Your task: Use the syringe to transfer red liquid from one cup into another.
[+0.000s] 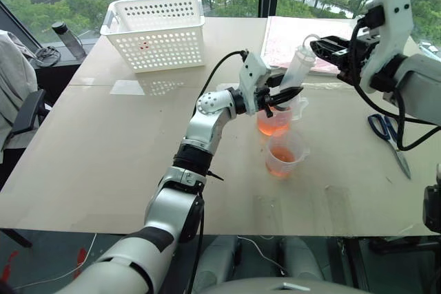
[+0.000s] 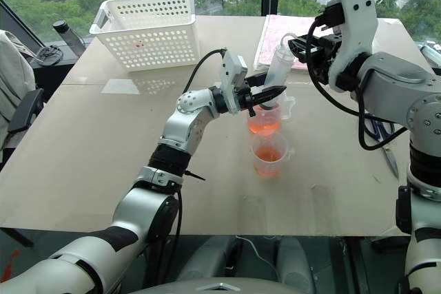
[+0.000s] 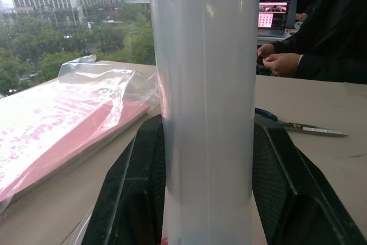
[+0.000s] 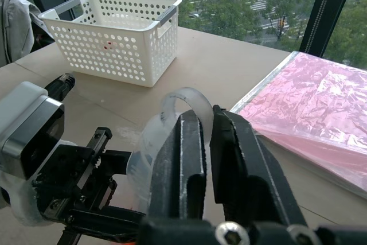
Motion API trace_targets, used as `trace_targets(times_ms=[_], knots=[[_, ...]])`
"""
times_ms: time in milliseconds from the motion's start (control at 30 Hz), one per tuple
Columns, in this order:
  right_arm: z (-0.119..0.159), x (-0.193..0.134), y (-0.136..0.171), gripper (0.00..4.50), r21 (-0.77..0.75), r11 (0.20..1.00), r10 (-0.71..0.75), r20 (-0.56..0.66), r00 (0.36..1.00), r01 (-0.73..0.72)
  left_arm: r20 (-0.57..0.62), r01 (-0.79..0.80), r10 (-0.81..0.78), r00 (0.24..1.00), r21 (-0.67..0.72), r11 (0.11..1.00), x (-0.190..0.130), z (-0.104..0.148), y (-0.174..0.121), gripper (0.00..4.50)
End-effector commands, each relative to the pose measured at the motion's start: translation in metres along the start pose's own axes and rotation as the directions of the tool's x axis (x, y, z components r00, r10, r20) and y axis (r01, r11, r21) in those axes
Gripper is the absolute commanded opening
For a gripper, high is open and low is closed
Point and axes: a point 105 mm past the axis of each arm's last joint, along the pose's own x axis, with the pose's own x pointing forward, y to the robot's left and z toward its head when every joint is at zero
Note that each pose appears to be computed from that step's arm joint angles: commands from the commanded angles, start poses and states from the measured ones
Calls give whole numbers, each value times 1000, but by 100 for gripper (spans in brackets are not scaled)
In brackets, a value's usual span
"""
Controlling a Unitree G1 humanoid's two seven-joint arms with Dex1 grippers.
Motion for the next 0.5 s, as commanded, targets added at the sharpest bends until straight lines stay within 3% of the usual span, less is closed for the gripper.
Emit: trace_targets(times_ms=[33, 500], knots=[[19, -3, -1, 2, -18, 1000, -8, 62, 998, 9, -36, 67, -68, 997, -18, 998, 3, -9, -11, 143], [39, 0, -2, 2, -69, 998, -6, 104, 995, 13, -129, 114, -123, 984, -80, 990, -1, -22, -18, 143]])
